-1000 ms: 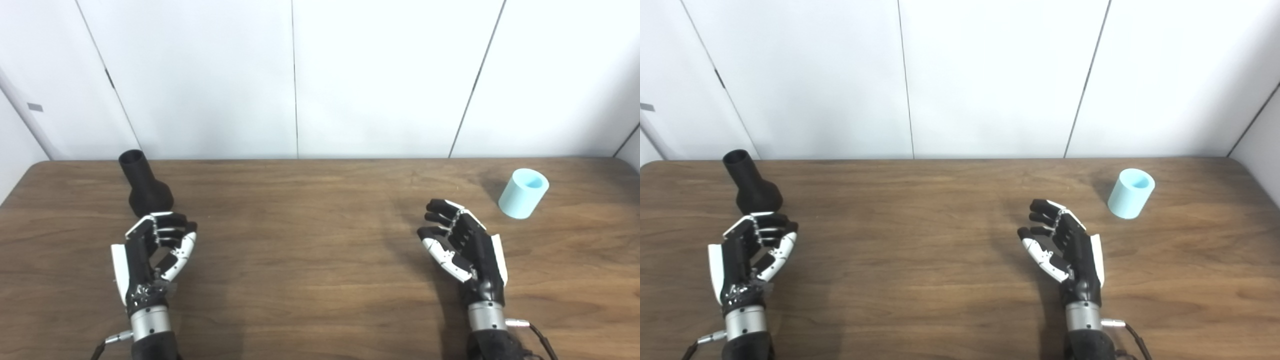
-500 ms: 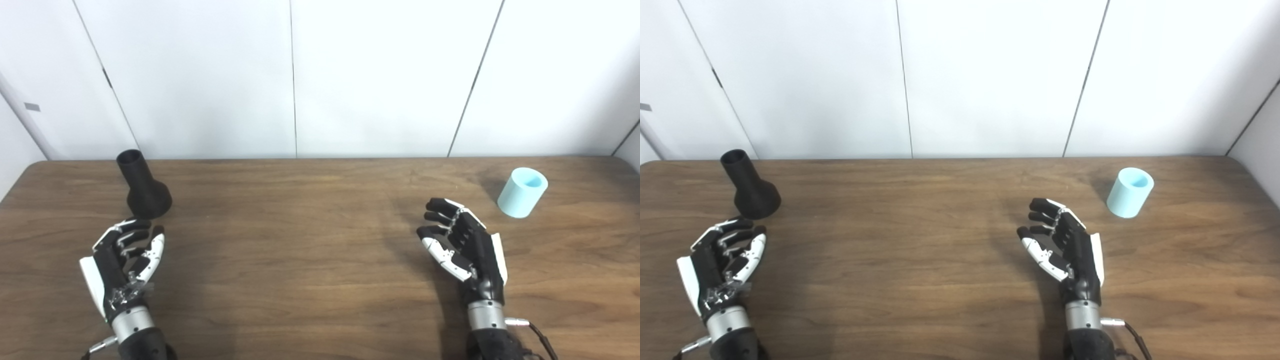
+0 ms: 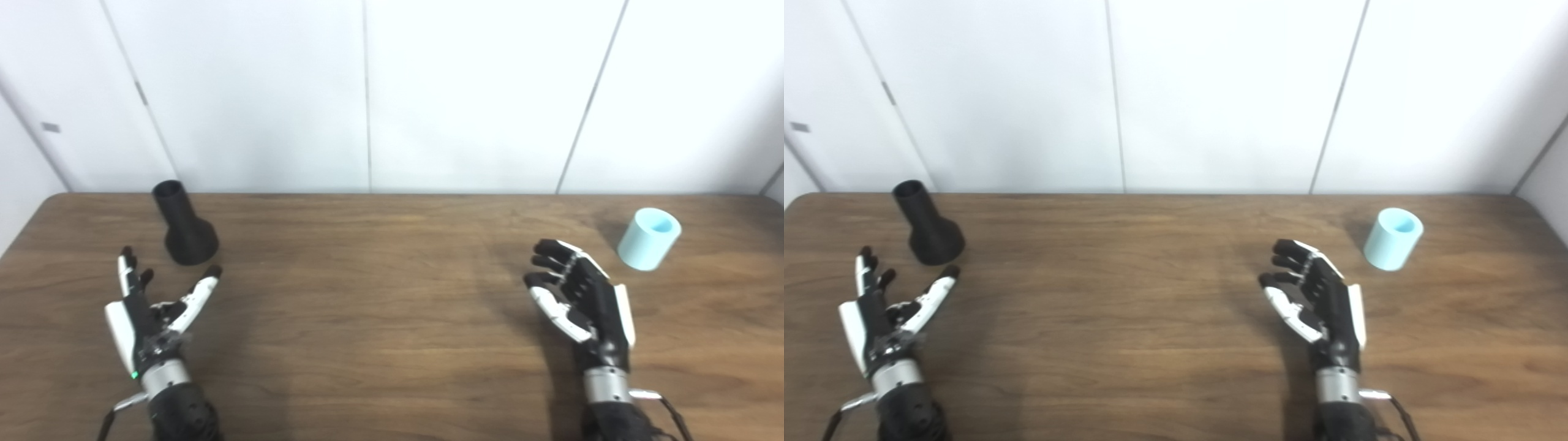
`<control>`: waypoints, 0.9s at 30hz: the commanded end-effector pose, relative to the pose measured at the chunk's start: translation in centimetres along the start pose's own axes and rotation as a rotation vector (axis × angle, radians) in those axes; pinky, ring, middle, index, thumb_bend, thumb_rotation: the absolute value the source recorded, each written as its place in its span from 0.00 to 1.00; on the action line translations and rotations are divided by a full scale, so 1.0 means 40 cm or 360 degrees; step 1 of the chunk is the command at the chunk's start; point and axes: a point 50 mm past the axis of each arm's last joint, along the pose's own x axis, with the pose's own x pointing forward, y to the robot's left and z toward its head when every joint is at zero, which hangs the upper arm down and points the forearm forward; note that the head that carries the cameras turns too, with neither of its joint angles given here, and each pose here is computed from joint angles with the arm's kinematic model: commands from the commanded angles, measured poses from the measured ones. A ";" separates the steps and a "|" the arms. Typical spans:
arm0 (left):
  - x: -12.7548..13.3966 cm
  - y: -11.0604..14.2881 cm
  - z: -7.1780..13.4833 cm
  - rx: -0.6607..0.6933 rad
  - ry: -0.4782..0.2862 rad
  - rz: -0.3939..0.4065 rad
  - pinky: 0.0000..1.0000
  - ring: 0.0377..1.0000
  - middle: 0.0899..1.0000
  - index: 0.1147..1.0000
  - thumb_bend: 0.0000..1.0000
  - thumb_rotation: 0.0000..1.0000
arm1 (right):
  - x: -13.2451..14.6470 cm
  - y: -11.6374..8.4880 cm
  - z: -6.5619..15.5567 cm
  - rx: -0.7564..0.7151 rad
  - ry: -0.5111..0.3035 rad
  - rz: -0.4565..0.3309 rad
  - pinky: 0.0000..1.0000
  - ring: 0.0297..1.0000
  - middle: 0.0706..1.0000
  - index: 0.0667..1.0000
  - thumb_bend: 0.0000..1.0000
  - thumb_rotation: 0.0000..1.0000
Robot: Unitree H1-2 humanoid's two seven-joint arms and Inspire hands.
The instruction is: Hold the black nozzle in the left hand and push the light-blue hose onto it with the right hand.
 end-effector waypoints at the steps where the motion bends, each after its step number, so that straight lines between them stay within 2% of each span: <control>1: 0.004 -0.005 -0.032 0.0048 0.0101 -0.0040 0.79 0.95 1.00 1.00 0.93 0.25 | 0.013 -0.024 0.007 0.0004 -0.0082 0.0006 0.61 0.69 0.68 0.64 0.23 0.13; 5: 0.011 -0.008 -0.036 0.0077 0.0137 -0.0036 0.79 0.95 1.00 1.00 0.94 0.28 | 0.020 -0.039 0.000 0.0033 -0.0088 0.0007 0.63 0.70 0.69 0.65 0.25 0.06; 9: 0.020 -0.008 -0.037 0.0078 0.0162 -0.0011 0.80 0.94 1.00 1.00 0.95 0.28 | 0.023 -0.052 -0.004 0.0021 -0.0085 0.0014 0.64 0.70 0.69 0.65 0.26 0.10; 15: 0.043 -0.015 -0.038 0.0057 0.0200 -0.0014 0.89 0.98 1.00 1.00 0.93 0.25 | 0.032 -0.075 -0.008 0.0041 -0.0067 0.0025 0.66 0.72 0.71 0.67 0.26 0.11; 18: 0.056 -0.020 -0.034 0.0107 0.0201 0.0001 0.94 0.99 1.00 1.00 0.93 0.28 | 0.039 -0.088 -0.014 0.0041 -0.0070 0.0034 0.67 0.74 0.72 0.68 0.25 0.04; 22: 0.080 -0.024 -0.045 0.0126 0.0231 0.0076 1.00 1.00 1.00 1.00 0.93 0.29 | 0.049 -0.105 -0.016 0.0009 -0.0079 0.0024 0.64 0.72 0.72 0.67 0.22 0.01; 25: 0.096 -0.024 -0.054 0.0144 0.0250 0.0099 1.00 1.00 1.00 1.00 0.91 0.28 | 0.059 -0.114 -0.011 -0.0006 -0.0082 0.0014 0.63 0.70 0.70 0.66 0.23 0.08; 27: 0.103 -0.024 -0.056 0.0147 0.0260 0.0102 1.00 1.00 1.00 1.00 0.90 0.26 | 0.063 -0.116 -0.007 -0.0013 -0.0077 0.0013 0.61 0.69 0.69 0.65 0.23 0.18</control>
